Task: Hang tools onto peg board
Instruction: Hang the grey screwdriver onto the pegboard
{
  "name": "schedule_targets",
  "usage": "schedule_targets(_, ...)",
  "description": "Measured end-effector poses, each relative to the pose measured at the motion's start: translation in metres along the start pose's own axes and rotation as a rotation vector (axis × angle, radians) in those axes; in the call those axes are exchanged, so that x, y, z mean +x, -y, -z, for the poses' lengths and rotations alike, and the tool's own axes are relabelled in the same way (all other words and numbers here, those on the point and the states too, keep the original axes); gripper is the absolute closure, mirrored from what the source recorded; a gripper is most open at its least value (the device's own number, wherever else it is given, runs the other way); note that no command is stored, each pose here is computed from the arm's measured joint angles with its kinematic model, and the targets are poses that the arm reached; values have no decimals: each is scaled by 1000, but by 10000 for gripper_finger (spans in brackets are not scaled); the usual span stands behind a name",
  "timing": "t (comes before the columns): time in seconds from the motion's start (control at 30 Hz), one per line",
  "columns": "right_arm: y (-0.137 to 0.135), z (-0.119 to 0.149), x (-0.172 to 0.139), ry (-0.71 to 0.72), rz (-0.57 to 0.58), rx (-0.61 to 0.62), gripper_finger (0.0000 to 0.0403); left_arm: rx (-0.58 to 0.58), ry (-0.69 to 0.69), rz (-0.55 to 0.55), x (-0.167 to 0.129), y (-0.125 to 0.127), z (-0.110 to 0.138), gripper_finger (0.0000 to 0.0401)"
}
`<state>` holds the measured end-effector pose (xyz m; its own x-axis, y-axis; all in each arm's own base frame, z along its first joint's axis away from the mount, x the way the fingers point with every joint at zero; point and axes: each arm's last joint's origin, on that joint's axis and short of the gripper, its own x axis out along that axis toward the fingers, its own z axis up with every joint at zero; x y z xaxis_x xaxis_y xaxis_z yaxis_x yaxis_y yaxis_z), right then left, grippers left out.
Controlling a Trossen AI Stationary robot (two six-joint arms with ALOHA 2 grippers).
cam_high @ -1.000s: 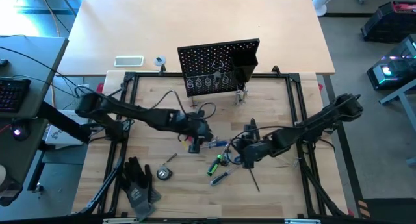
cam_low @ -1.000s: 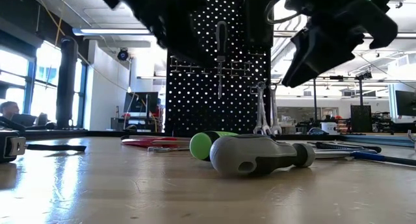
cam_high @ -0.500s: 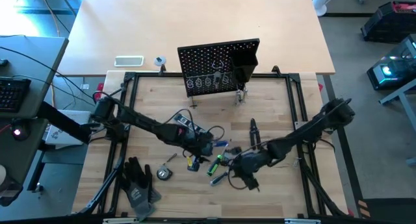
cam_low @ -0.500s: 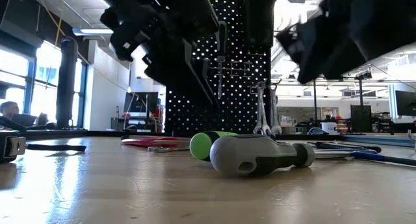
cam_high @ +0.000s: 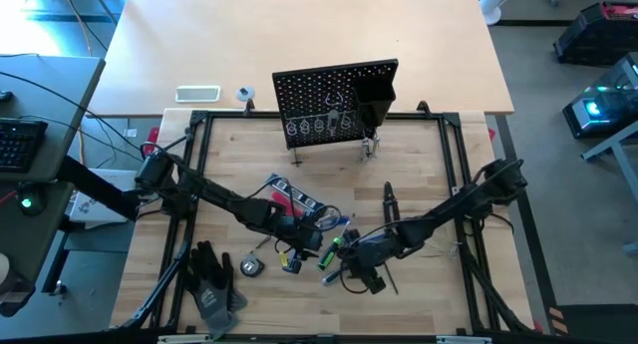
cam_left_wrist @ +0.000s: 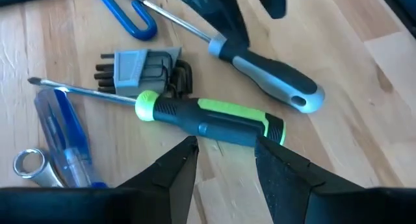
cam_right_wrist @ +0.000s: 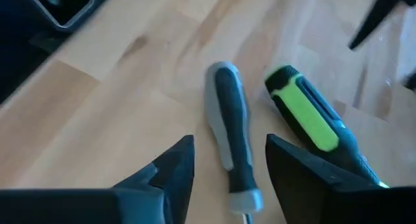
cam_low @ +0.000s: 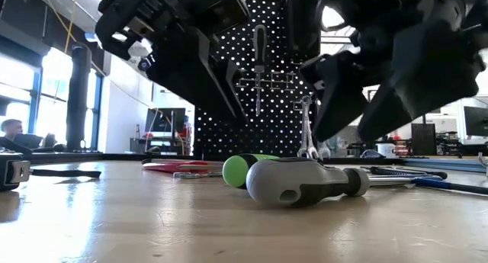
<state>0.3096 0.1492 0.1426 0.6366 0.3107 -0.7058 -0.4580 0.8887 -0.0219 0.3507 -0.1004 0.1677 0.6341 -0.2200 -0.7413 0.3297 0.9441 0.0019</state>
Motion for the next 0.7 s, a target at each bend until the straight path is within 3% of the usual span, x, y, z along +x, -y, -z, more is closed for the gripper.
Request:
schedule_targets(0.17,4,0,-5,-107,16,8,217,9,-17,-9,0,1,2,255)
schedule_targets(0.33,11,-13,-47,-214,136,28,234,-5,-71,-24,0,1,7,255)
schedule_targets(0.5,12,-30,-89,-106,174,36,248,-8,-98,-23,-1,1,9,255)
schedule_targets(0.7,12,-35,-96,-53,155,29,249,16,-107,-14,-2,11,10,255)
